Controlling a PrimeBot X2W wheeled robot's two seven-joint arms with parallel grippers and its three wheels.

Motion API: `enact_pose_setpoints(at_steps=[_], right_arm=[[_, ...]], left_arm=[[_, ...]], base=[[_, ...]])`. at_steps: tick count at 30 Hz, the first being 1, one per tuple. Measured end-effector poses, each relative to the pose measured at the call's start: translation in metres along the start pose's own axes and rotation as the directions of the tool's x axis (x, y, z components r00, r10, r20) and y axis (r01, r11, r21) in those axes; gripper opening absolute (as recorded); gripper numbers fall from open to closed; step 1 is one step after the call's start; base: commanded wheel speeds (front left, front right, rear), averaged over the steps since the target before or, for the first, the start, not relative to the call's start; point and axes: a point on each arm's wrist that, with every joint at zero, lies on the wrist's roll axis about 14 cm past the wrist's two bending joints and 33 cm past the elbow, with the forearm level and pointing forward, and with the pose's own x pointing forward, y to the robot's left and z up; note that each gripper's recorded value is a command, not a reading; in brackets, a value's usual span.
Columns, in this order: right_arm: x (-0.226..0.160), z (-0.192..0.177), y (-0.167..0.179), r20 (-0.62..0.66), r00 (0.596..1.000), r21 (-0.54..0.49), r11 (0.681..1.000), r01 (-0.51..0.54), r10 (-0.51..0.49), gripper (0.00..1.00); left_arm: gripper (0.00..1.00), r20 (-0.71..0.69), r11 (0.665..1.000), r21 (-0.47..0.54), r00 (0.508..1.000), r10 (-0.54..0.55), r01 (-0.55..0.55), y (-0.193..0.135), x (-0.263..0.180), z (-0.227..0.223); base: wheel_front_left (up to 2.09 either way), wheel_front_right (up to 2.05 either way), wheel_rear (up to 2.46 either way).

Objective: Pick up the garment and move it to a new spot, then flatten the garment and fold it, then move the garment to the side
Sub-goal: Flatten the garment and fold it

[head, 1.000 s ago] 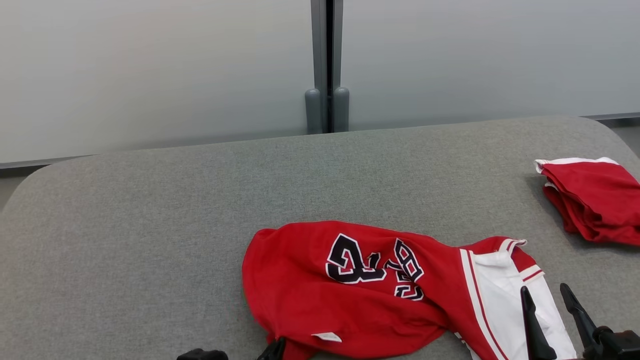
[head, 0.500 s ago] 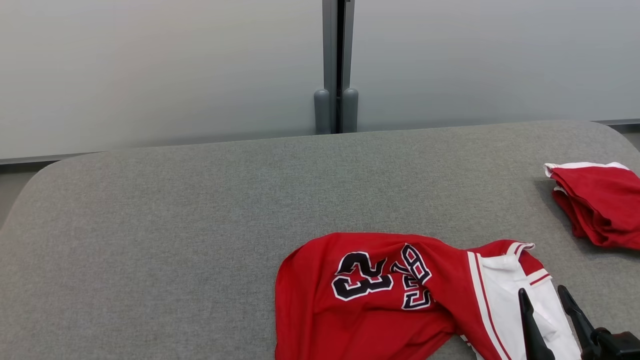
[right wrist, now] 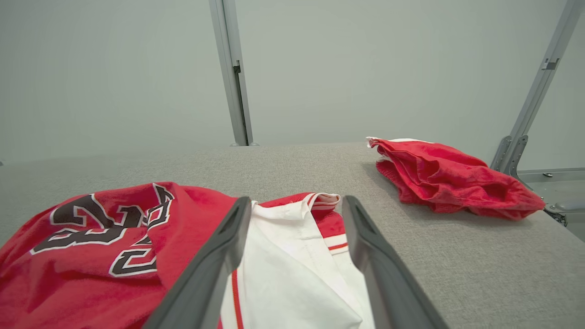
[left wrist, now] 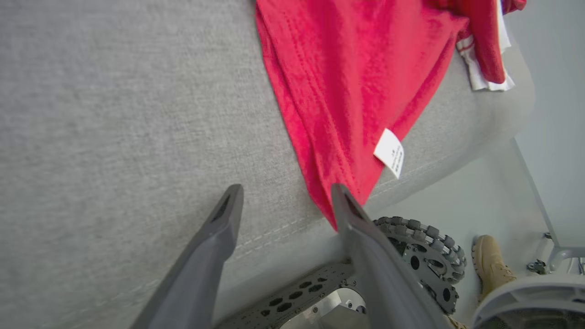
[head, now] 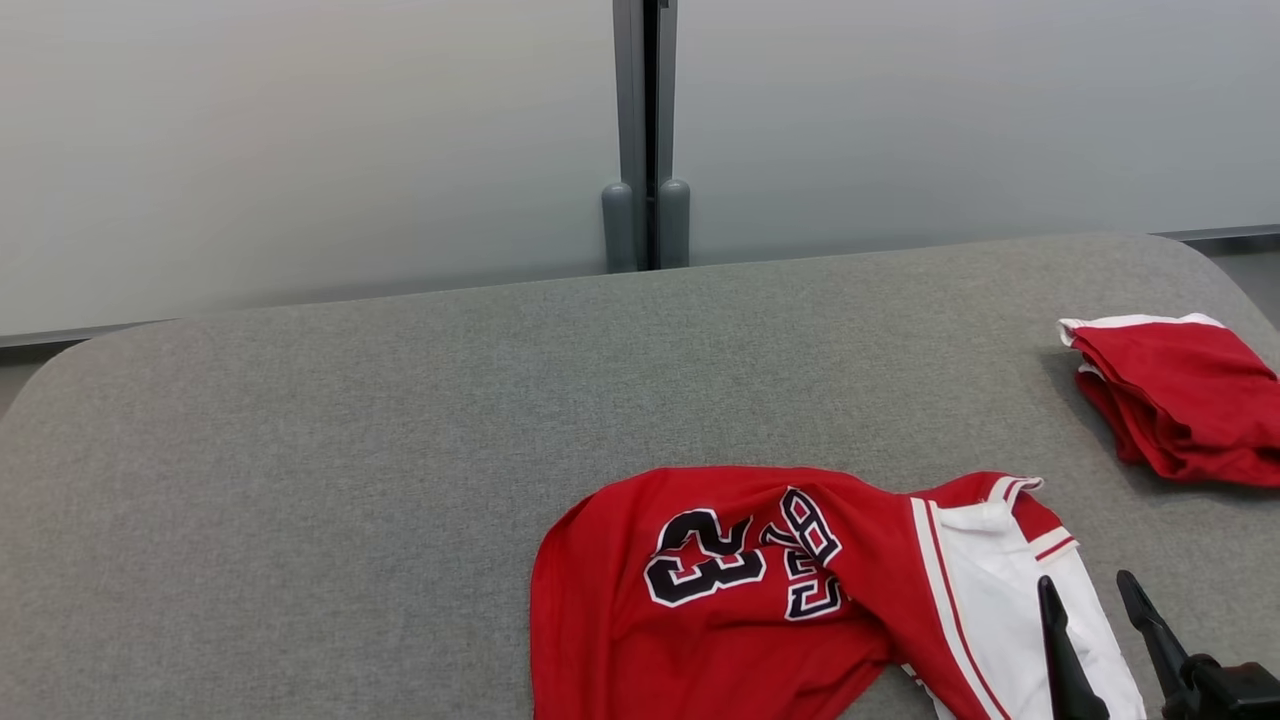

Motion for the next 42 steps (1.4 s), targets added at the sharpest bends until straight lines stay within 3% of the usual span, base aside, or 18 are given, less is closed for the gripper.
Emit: enact_pose_setpoints(at_steps=[4, 7, 10, 16, 22, 29, 30, 31, 32, 36, 42], right_arm=[[-0.001, 0.001, -0.004, 0.004, 1.000, 0.003, 1.000, 0.015, -0.015, 1.00], [-0.001, 0.001, -0.006, 0.001, 1.000, 0.004, 1.000, 0.022, -0.022, 1.00], [0.000, 0.000, -0.008, 0.000, 1.000, 0.006, 1.000, 0.031, -0.031, 1.00], [0.005, 0.001, -0.016, -0.003, 0.998, 0.010, 0.998, 0.061, -0.061, 1.00], [-0.001, -0.005, -0.034, -0.029, 0.992, 0.006, 0.992, 0.124, -0.124, 1.00], [-0.005, -0.011, -0.045, -0.053, 0.985, 0.001, 0.986, 0.165, -0.165, 1.00], [-0.005, -0.011, -0.047, -0.053, 0.984, 0.001, 0.985, 0.171, -0.171, 1.00], [-0.005, -0.011, -0.049, -0.055, 0.983, 0.002, 0.984, 0.178, -0.177, 1.00], [-0.006, -0.012, -0.050, -0.056, 0.982, 0.002, 0.983, 0.183, -0.183, 1.00], [-0.005, -0.012, -0.052, -0.055, 0.981, 0.007, 0.983, 0.186, -0.185, 1.00], [0.000, -0.009, -0.044, -0.042, 0.986, 0.014, 0.987, 0.160, -0.159, 1.00]], left_arm=[[1.00, 0.139, 0.997, 0.071, 0.990, -0.037, 0.027, -0.004, 0.000, 0.063], [1.00, 0.207, 0.977, 0.211, 0.974, -0.087, 0.043, -0.016, 0.012, 0.108], [1.00, 0.243, 0.960, 0.258, 0.955, -0.171, 0.106, -0.043, 0.036, 0.143], [1.00, 0.118, 0.918, 0.368, 0.971, -0.206, 0.150, -0.055, 0.095, 0.165], [1.00, -0.013, 0.895, 0.432, 0.993, -0.121, 0.114, -0.030, 0.141, 0.168], [1.00, -0.236, 0.910, 0.387, 0.970, -0.055, 0.146, -0.010, 0.164, 0.121], [0.97, -0.247, 0.914, 0.376, 0.967, -0.059, 0.152, -0.011, 0.166, 0.120], [0.19, -0.259, 0.914, 0.369, 0.963, -0.073, 0.168, -0.014, 0.168, 0.116], [0.00, -0.265, 0.917, 0.353, 0.960, -0.092, 0.185, -0.020, 0.168, 0.114], [0.00, -0.234, 0.921, 0.275, 0.949, -0.213, 0.275, -0.051, 0.162, 0.109], [0.00, 0.072, 0.937, 0.301, 0.976, -0.207, 0.176, -0.035, 0.155, 0.171]], base=[[0.00, 0.00, 0.00], [0.00, 0.00, 0.00], [0.00, 0.00, 0.00], [0.00, 0.00, 0.00], [0.00, 0.00, 0.00], [0.00, 0.00, 0.00], [0.00, 0.00, 0.00], [0.00, 0.00, 0.00], [0.00, 0.00, 0.00], [0.00, 0.00, 0.00], [0.00, 0.00, 0.00]])
